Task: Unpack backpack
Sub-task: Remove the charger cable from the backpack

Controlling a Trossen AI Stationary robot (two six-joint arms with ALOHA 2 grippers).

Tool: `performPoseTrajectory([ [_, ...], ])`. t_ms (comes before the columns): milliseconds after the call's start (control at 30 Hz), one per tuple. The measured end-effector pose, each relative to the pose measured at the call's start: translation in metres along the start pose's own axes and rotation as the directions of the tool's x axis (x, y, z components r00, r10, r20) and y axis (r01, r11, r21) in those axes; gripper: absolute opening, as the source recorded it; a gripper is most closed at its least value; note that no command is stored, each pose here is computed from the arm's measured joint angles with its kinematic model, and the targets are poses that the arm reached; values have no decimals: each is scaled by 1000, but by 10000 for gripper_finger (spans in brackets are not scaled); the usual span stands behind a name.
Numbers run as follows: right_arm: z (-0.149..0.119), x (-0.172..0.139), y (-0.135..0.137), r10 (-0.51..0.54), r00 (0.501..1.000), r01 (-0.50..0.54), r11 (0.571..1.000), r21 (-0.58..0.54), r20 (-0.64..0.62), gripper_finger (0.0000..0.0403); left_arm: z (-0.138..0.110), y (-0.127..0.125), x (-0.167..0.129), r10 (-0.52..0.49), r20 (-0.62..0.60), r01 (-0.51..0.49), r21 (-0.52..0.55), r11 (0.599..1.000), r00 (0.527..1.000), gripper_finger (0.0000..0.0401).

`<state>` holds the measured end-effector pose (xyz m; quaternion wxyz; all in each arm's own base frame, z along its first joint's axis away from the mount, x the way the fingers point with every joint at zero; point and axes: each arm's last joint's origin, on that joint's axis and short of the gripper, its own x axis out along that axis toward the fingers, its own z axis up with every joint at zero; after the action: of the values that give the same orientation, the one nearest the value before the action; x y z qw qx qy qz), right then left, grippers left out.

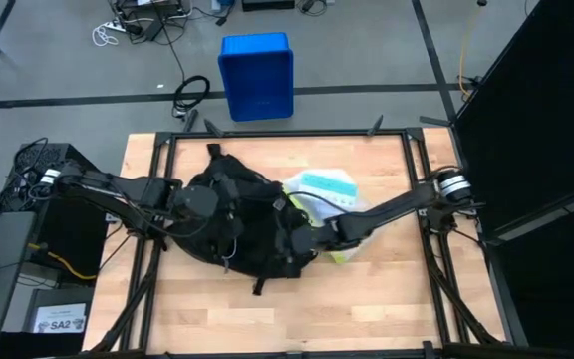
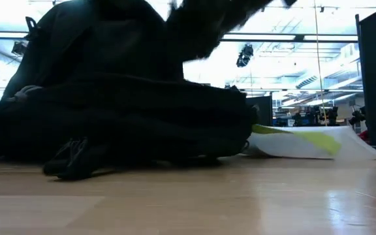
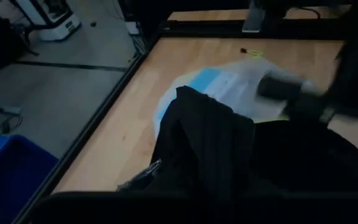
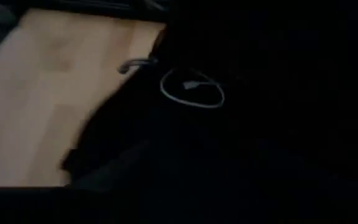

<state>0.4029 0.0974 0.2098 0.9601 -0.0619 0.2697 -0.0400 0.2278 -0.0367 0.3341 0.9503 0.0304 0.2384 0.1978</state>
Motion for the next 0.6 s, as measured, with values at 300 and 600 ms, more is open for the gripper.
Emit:
performPoseTrajectory([
  [300,-22,57,-22,54,991,-66,993,99,120,230,-6,-12,17,-28,-52,27,-16,999,998,0],
  [600,-28,78,-24,84,987,-100,989,111,136,279,-2,-30,40,-97,-17,97,11,995,995,0],
])
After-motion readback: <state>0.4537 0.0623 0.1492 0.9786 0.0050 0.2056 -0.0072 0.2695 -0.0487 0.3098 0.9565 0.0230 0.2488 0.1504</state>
